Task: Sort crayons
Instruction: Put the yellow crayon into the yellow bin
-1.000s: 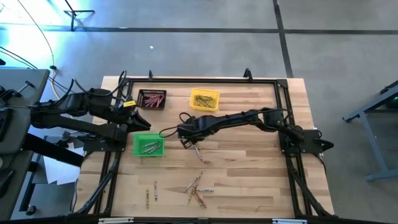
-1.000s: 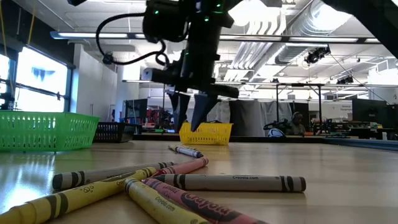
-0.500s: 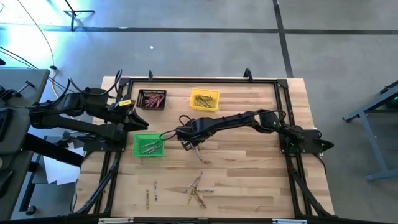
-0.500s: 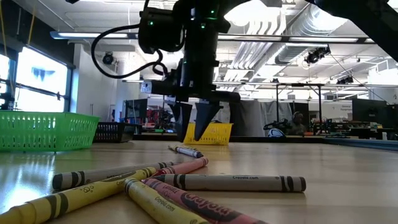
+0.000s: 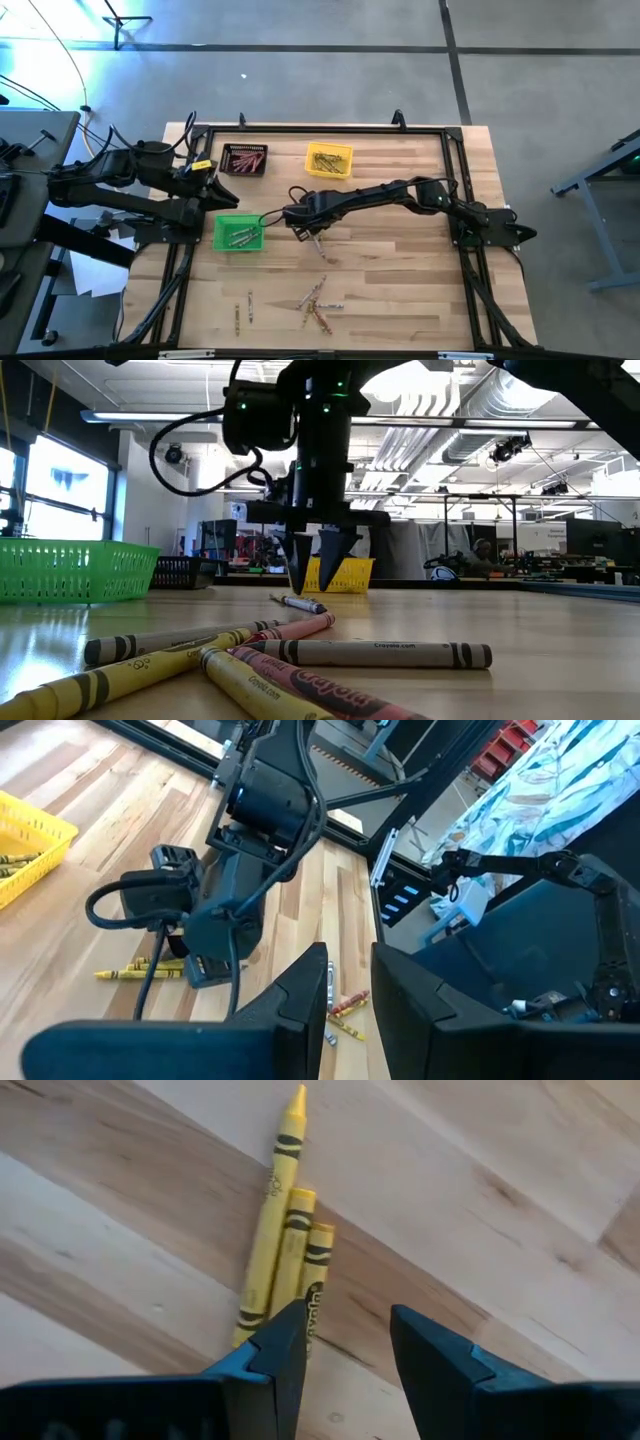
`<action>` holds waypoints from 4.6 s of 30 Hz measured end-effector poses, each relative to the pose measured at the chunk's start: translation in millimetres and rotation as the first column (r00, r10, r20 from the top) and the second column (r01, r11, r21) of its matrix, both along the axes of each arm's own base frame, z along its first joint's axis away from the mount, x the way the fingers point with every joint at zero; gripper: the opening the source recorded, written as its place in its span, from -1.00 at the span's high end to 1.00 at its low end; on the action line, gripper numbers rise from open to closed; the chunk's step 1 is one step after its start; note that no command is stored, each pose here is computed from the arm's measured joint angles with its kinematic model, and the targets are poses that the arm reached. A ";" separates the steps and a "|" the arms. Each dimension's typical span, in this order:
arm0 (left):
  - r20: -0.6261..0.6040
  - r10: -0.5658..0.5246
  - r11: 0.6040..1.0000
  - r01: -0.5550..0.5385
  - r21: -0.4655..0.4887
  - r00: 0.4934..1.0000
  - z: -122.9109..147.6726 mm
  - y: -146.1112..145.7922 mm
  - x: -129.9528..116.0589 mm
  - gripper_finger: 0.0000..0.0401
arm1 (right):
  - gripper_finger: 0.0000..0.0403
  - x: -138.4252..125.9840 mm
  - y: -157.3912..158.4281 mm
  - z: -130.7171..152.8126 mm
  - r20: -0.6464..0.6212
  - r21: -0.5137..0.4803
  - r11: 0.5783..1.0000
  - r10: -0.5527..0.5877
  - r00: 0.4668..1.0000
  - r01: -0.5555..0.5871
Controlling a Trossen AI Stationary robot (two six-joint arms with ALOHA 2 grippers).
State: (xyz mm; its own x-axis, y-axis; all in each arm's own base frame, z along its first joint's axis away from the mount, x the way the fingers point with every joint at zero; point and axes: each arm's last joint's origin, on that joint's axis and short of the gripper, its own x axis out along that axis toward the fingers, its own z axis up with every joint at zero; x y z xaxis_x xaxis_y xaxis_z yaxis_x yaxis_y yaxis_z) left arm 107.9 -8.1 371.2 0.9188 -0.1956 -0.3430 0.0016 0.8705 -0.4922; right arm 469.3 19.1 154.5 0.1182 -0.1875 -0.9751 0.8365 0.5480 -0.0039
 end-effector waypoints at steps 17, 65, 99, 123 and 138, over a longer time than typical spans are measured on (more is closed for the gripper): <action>-0.002 0.000 1.000 0.000 0.002 1.000 -0.2 0.1 0.0 0.67 | 0.34 -4.9 2.3 -7.4 -0.070 -0.024 1.000 -0.006 0.998 0.004; -0.027 0.170 0.936 -0.152 0.317 0.985 -9.9 10.0 -45.2 0.67 | 0.96 -9.0 -179.3 63.6 0.009 -0.368 0.920 0.149 0.989 -0.135; -0.100 0.653 0.753 -0.630 0.190 0.751 -22.5 21.3 -23.6 0.67 | 0.44 -7.8 -76.1 64.5 -0.080 -0.060 0.934 0.347 0.934 -0.352; -0.175 0.374 0.911 -0.326 0.252 0.911 -26.3 14.0 -28.5 0.67 | 0.44 7.1 12.8 32.3 0.163 0.028 0.995 -0.103 0.981 0.100; -0.108 0.343 0.916 -0.307 0.259 0.933 -22.8 13.7 -46.1 0.67 | 0.45 10.9 6.9 -2.8 0.069 0.040 0.993 -0.113 0.991 0.110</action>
State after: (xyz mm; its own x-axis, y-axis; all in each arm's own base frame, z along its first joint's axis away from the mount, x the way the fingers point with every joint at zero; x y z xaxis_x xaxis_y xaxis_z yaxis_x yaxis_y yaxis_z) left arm 61.9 5.6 348.4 0.8529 0.2077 -0.4790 -0.3581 0.9003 -0.2474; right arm 480.2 26.0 151.7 0.1676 -0.1685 -0.9713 0.8899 0.4499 0.0755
